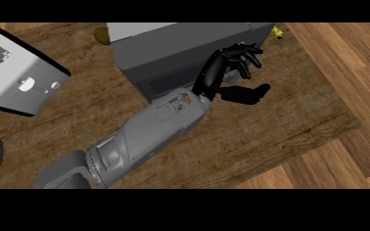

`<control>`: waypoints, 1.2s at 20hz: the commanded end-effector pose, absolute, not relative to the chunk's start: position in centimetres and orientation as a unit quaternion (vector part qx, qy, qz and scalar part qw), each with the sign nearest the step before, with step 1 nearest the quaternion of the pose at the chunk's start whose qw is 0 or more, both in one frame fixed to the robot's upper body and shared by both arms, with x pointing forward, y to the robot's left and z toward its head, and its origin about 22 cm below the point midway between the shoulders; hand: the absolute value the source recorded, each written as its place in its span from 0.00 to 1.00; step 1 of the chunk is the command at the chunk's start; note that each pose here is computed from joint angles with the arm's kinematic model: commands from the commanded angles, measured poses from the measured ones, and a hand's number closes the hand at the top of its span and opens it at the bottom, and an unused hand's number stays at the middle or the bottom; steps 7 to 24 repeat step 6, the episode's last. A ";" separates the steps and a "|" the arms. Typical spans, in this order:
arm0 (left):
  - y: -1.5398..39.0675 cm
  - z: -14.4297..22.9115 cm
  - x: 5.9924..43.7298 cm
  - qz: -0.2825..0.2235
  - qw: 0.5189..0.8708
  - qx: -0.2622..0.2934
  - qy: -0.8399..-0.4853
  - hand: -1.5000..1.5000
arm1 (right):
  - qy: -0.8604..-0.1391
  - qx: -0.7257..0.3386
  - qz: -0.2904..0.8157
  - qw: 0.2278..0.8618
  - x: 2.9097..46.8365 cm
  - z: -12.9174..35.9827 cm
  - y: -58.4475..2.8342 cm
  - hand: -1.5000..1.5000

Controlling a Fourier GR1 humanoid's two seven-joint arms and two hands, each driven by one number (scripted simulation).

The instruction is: Pick up the milk, place it into the microwave and close the microwave

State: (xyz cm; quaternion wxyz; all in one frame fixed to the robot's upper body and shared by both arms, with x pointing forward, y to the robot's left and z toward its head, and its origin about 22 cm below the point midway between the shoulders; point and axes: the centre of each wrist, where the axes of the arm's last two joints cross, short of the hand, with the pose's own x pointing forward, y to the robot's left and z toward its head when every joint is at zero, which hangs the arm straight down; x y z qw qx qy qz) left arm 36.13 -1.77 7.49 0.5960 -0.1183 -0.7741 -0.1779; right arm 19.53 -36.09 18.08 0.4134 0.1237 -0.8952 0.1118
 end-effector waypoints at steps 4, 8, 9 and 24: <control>5.2 4.3 39.5 -0.096 0.652 0.004 -0.752 0.00 | -0.900 0.114 0.099 0.408 18.7 18.5 -36.4 0.00; 5.1 3.9 39.3 -0.098 0.654 0.001 -0.750 0.00 | -0.899 0.119 0.102 0.409 18.3 18.8 -36.1 0.00; 5.1 3.9 39.3 -0.098 0.654 0.001 -0.750 0.00 | -0.899 0.119 0.102 0.409 18.3 18.8 -36.1 0.00; 5.1 3.9 39.3 -0.098 0.654 0.001 -0.750 0.00 | -0.899 0.119 0.102 0.409 18.3 18.8 -36.1 0.00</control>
